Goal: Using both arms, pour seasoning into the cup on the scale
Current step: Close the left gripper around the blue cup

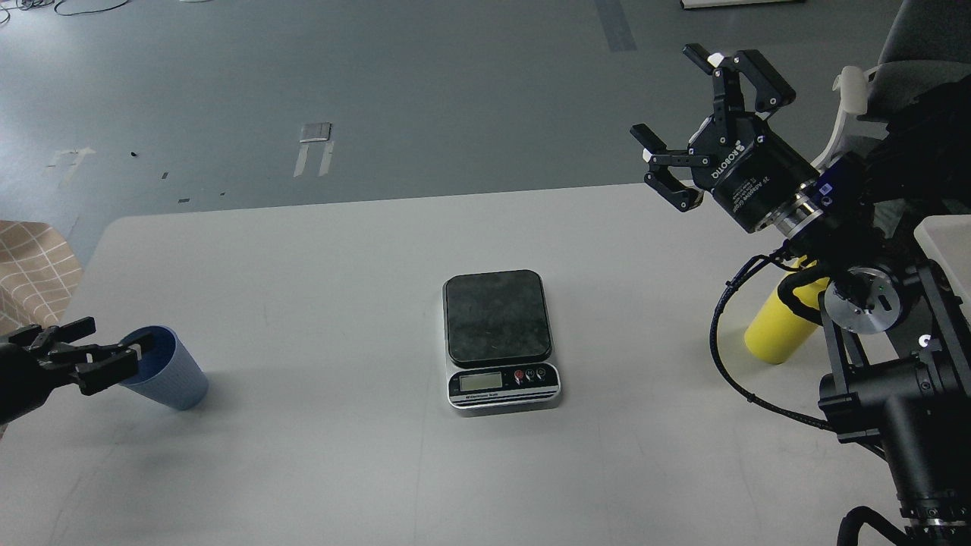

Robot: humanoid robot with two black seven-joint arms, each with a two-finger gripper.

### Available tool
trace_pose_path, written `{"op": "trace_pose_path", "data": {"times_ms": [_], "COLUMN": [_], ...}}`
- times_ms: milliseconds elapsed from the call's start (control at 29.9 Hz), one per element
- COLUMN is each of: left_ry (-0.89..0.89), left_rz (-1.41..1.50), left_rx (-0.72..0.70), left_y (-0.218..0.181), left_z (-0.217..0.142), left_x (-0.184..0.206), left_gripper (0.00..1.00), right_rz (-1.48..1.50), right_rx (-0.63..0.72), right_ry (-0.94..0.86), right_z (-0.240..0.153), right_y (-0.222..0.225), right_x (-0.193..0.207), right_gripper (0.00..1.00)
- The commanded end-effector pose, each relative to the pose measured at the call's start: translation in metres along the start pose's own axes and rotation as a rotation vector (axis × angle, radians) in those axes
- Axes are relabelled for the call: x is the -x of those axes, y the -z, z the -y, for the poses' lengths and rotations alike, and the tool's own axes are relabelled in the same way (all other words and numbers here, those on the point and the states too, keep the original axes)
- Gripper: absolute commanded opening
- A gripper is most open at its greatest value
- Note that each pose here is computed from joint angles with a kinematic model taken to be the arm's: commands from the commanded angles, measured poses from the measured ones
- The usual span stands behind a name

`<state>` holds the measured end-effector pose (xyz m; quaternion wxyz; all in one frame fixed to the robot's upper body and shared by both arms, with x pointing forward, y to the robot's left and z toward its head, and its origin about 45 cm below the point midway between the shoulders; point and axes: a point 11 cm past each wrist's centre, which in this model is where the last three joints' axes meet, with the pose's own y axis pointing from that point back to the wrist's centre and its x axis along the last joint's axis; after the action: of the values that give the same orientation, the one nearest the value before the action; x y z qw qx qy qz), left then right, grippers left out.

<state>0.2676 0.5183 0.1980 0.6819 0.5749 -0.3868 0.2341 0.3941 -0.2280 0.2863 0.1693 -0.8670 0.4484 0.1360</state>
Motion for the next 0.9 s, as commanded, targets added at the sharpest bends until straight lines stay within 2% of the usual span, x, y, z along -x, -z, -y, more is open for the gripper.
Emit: {"op": "trace_pose_path", "data": {"times_ms": [0, 201, 334, 435, 669, 869], "left_ry": [0.005, 0.011, 0.011, 0.012, 0.021, 0.02], "left_rz": [0.003, 0.007, 0.008, 0.009, 0.006, 0.008], "left_rx": [-0.001, -0.001, 0.002, 0.004, 0.002, 0.002], "left_y": [0.0003, 0.0007, -0.0003, -0.0008, -0.0004, -0.0004], "left_z": [-0.0003, -0.0011, -0.0004, -0.0003, -0.0017, -0.0017], "left_x": [0.002, 0.0034, 0.0037, 0.0037, 0.0074, 0.0074], "left_gripper": [0.85, 0.71, 0.55, 0.49, 0.48, 0.34], "right_rz": [0.001, 0.003, 0.002, 0.004, 0.005, 0.003], "right_rx": [0.002, 0.005, 0.005, 0.008, 0.01, 0.014], "right_ry": [-0.002, -0.003, -0.003, -0.006, -0.008, -0.011], "right_z": [-0.0007, -0.001, -0.001, -0.0022, -0.003, -0.0035], "right_y": [-0.0009, -0.0021, -0.0022, -0.0037, -0.0047, -0.0059], "right_x": [-0.0005, -0.0007, -0.0008, -0.0014, -0.0019, -0.0025], "right_gripper": [1.0, 1.0, 1.0, 1.0, 1.0, 1.0]}}
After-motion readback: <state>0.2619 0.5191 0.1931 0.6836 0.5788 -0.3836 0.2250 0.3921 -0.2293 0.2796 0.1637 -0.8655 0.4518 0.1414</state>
